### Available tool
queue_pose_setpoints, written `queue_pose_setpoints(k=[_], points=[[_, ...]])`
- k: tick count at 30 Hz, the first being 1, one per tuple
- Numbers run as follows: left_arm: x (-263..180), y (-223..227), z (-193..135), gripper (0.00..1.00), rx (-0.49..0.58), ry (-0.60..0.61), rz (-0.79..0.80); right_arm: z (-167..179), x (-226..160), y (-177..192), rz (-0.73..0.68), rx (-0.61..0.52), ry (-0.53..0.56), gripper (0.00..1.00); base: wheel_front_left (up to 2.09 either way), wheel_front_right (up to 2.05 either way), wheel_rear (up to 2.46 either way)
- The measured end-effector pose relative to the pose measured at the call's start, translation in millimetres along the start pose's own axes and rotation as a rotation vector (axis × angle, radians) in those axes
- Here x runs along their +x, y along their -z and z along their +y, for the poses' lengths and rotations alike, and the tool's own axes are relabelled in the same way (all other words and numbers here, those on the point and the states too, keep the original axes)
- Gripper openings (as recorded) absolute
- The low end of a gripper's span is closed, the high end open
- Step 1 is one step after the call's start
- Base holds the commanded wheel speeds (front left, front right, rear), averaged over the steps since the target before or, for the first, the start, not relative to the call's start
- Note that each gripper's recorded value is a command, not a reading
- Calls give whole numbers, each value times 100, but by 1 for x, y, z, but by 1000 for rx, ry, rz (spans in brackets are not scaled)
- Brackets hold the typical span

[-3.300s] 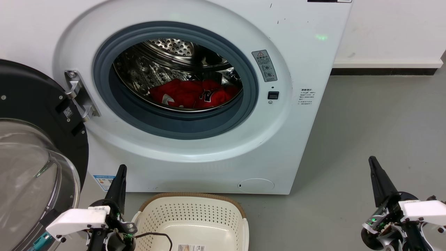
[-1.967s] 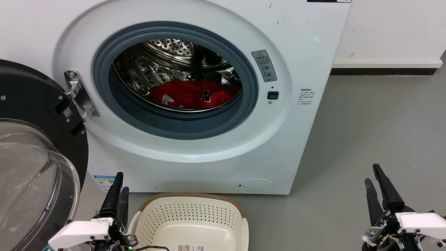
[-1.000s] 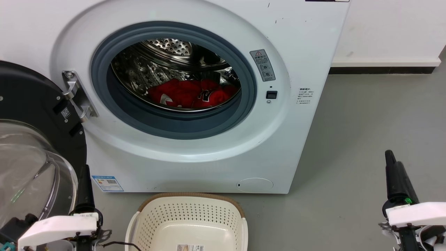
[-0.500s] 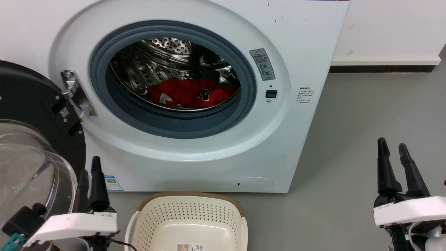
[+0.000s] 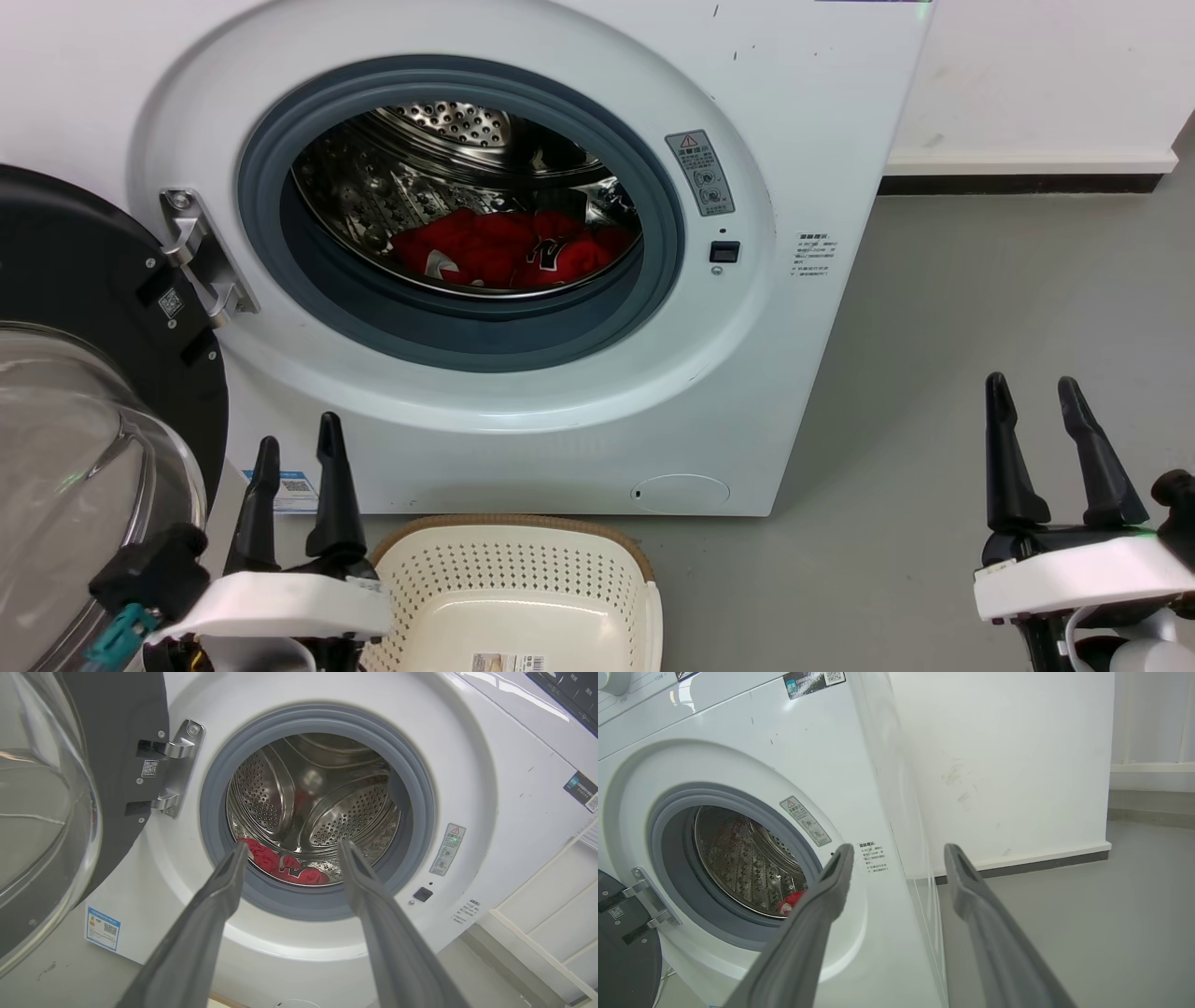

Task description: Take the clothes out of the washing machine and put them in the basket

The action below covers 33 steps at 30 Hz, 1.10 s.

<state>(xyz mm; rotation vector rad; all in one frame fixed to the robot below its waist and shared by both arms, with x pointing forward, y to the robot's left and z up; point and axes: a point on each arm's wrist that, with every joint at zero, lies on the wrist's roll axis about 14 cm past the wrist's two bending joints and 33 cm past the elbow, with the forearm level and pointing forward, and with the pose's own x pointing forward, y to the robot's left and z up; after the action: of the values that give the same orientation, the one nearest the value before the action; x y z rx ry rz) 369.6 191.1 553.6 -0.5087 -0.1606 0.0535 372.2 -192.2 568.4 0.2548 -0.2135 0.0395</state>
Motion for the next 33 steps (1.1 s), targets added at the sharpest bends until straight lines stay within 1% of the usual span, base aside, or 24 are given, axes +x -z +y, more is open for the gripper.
queue_pose_setpoints(k=[13, 26, 29, 33], points=[[-2, -3, -16, 100, 158, 39, -34, 6, -6, 4, 6, -170, -34, 100, 0, 0, 0], [-10, 16, -24, 100, 288, 96, 3, 13, -12, 10, 18, -312, -70, 100, 0, 0, 0], [-11, 16, -29, 100, 352, 125, -6, 16, -12, 9, 11, -343, -84, 100, 0, 0, 0], [-13, 15, -37, 100, 399, 141, -23, 19, -13, 7, 1, -383, -99, 100, 0, 0, 0]])
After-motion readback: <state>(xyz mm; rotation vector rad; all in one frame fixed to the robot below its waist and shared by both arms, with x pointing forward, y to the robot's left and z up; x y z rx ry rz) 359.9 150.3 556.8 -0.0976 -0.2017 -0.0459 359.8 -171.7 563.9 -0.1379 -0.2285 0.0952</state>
